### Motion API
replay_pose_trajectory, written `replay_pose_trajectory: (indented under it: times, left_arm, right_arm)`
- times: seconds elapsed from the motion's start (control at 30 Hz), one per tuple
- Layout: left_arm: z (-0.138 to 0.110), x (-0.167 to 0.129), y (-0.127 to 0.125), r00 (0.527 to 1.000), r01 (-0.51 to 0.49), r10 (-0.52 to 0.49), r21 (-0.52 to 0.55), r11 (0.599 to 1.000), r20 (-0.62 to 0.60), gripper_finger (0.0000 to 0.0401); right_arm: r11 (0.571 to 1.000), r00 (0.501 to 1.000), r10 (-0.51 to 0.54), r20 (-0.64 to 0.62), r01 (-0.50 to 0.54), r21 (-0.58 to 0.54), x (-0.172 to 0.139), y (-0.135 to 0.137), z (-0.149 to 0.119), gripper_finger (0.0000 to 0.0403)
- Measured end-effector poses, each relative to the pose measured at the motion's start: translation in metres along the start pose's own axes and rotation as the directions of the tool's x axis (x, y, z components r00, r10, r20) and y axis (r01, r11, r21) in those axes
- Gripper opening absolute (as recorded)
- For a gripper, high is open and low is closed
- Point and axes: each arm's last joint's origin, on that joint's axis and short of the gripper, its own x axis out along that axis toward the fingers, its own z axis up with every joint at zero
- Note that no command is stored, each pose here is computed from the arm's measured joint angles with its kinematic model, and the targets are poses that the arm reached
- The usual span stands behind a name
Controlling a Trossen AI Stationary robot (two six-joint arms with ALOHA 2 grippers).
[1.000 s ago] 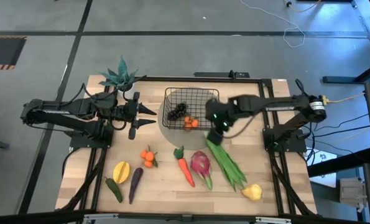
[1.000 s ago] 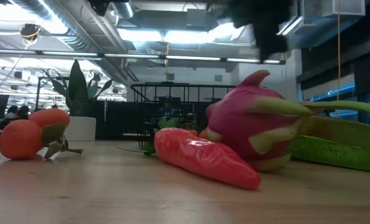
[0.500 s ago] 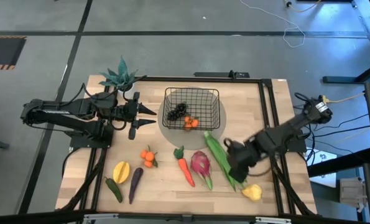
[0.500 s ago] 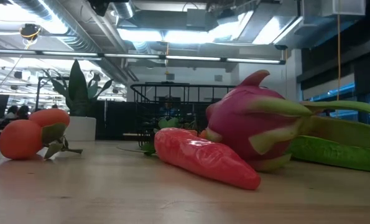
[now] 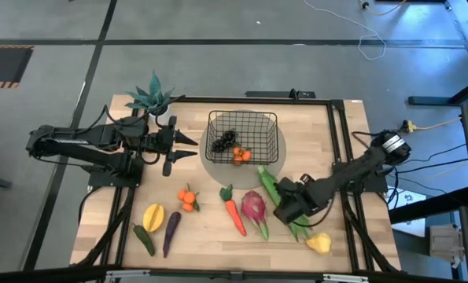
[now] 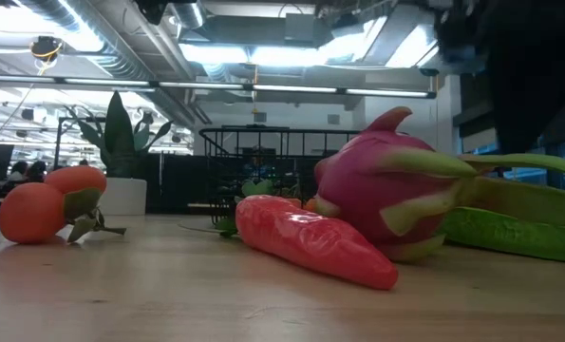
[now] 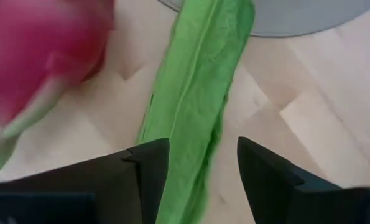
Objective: Build produce basket
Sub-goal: Put the leaf lettuce into the wire basket
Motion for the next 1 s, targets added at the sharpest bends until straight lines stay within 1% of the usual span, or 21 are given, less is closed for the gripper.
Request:
replay_pose_trajectory:
  times: [0.03, 0.17, 0.23, 0.3, 0.37, 0.43, 0.5, 0.6, 0.73, 0.83, 0.93, 1.0]
  left_arm:
    - [0.000, 0.000, 0.000, 1.000, 0.000, 0.000, 0.001, 1.000, 0.000, 0.0131]
    - [0.000, 0.000, 0.000, 1.000, 0.000, 0.000, 0.000, 1.000, 0.000, 0.0131]
    - [0.000, 0.000, 0.000, 1.000, 0.000, 0.000, 0.000, 1.000, -0.001, 0.0131]
    - [0.000, 0.000, 0.000, 1.000, 0.000, 0.000, 0.000, 1.000, 0.000, 0.0131]
    - [0.000, 0.000, 0.000, 1.000, 0.000, 0.000, 0.000, 1.000, -0.001, 0.0131]
    - [0.000, 0.000, 0.000, 1.000, 0.001, -0.001, 0.000, 1.000, -0.001, 0.0131]
    - [0.000, 0.000, 0.000, 1.000, 0.000, 0.000, -0.001, 1.000, -0.001, 0.0131]
    - [0.000, 0.000, 0.000, 1.000, 0.001, -0.001, -0.001, 1.000, -0.003, 0.0131]
    - [0.000, 0.000, 0.000, 1.000, 0.000, 0.000, 0.000, 1.000, -0.001, 0.0131]
    - [0.000, 0.000, 0.000, 1.000, 0.000, 0.000, 0.000, 1.000, -0.002, 0.0131]
    - [0.000, 0.000, 0.000, 1.000, 0.001, -0.001, 0.000, 1.000, -0.002, 0.0131]
    - [0.000, 0.000, 0.000, 1.000, 0.001, -0.001, 0.000, 1.000, -0.002, 0.0131]
  right_arm:
    - [1.000, 1.000, 0.009, 0.003, -0.009, 0.018, 0.006, 0.001, 0.003, 0.0179]
    - [0.991, 0.995, 0.100, -0.022, -0.098, 0.089, 0.028, 0.005, 0.014, 0.0179]
    - [0.988, 0.993, 0.112, -0.043, -0.107, 0.112, 0.035, 0.005, 0.018, 0.0179]
    - [0.988, 0.993, 0.098, -0.061, -0.089, 0.127, 0.039, 0.002, 0.021, 0.0179]
    - [0.989, 0.996, 0.059, -0.065, -0.049, 0.141, 0.041, -0.002, 0.022, 0.0179]
    - [0.984, 0.999, 0.006, -0.032, 0.000, 0.178, 0.042, -0.005, 0.023, 0.0179]
    - [0.982, 0.999, -0.022, -0.024, 0.026, 0.185, 0.045, -0.006, 0.024, 0.0179]
    - [0.986, 0.999, -0.026, -0.029, 0.030, 0.166, 0.054, -0.002, 0.024, 0.0179]
    - [0.992, 0.996, -0.046, -0.078, 0.055, 0.112, 0.074, 0.006, 0.020, 0.0179]
    - [0.992, 0.994, -0.068, -0.090, 0.078, 0.104, 0.081, 0.007, 0.019, 0.0177]
    - [0.991, 0.993, -0.067, -0.101, 0.078, 0.106, 0.080, 0.008, 0.019, 0.0157]
    - [0.991, 0.992, -0.061, -0.111, 0.074, 0.115, 0.072, 0.008, 0.021, 0.0125]
